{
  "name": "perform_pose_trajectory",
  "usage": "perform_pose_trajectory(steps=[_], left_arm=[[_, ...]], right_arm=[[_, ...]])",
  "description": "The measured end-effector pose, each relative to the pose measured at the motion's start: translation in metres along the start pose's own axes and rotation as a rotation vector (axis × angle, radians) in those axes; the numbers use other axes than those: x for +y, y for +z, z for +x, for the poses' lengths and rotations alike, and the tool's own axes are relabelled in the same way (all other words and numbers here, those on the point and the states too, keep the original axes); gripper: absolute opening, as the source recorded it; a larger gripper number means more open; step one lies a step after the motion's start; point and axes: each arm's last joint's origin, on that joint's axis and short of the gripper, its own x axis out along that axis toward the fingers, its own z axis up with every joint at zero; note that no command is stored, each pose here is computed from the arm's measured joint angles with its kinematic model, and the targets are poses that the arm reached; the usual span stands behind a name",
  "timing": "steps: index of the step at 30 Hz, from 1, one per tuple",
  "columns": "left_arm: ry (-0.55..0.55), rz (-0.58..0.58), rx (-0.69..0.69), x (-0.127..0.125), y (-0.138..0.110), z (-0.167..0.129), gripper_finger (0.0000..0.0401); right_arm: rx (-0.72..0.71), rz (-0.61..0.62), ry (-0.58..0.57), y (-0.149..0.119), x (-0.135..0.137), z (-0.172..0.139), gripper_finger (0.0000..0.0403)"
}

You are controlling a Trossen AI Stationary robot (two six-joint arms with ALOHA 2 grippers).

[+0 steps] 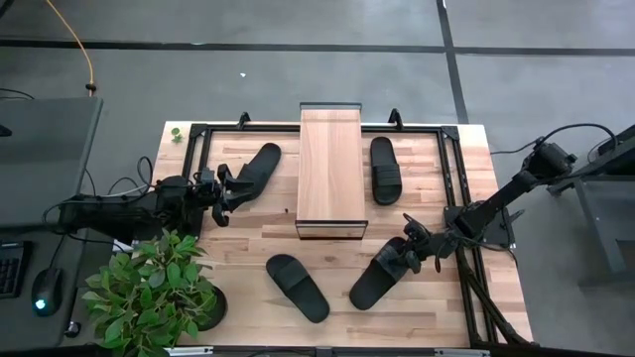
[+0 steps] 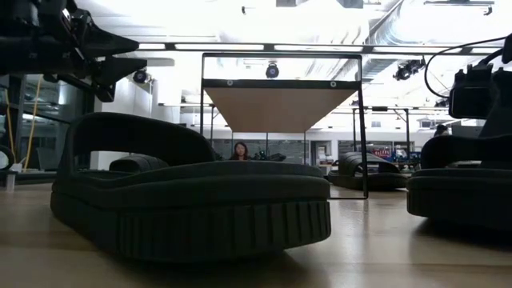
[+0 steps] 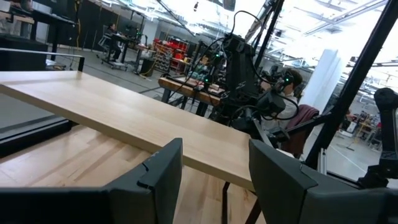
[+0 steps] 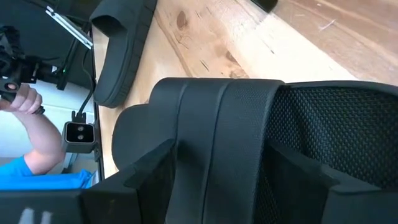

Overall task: Pick and place slides into the shelf
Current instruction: Put the black slipper on the shelf

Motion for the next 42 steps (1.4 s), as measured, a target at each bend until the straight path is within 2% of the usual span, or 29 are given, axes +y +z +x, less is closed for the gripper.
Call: perform_pose_trajectory(steps=[4, 17, 26, 30, 36, 42], left_arm=[[0.000, 0.000, 0.000, 0.000, 0.000, 0.000, 0.0168], [0.000, 0.000, 0.000, 0.000, 0.000, 0.000, 0.0168], [0.000, 0.000, 0.000, 0.000, 0.000, 0.000, 0.0168], [0.000, 0.011, 0.000, 0.000, 0.000, 0.000, 0.0168], [0.024, 0.011, -0.007, 0.001, 0.000, 0.000, 0.0168], [0.025, 0.025, -0.007, 0.001, 0.000, 0.000, 0.0168]], right_arm=[[0.005, -0.002, 0.003, 0.000, 0.000, 0.000, 0.0200], [0.012, -0.039, 0.004, 0.000, 0.000, 0.000, 0.0078], [0.017, -0.066, 0.006, 0.000, 0.000, 0.000, 0.0018], [0.015, -0.098, 0.012, 0.000, 0.001, 0.000, 0.0003], [0.000, -0.147, 0.040, 0.002, 0.004, -0.002, 0.0002], [-0.061, -0.234, 0.128, 0.007, 0.013, -0.006, 0.0001]])
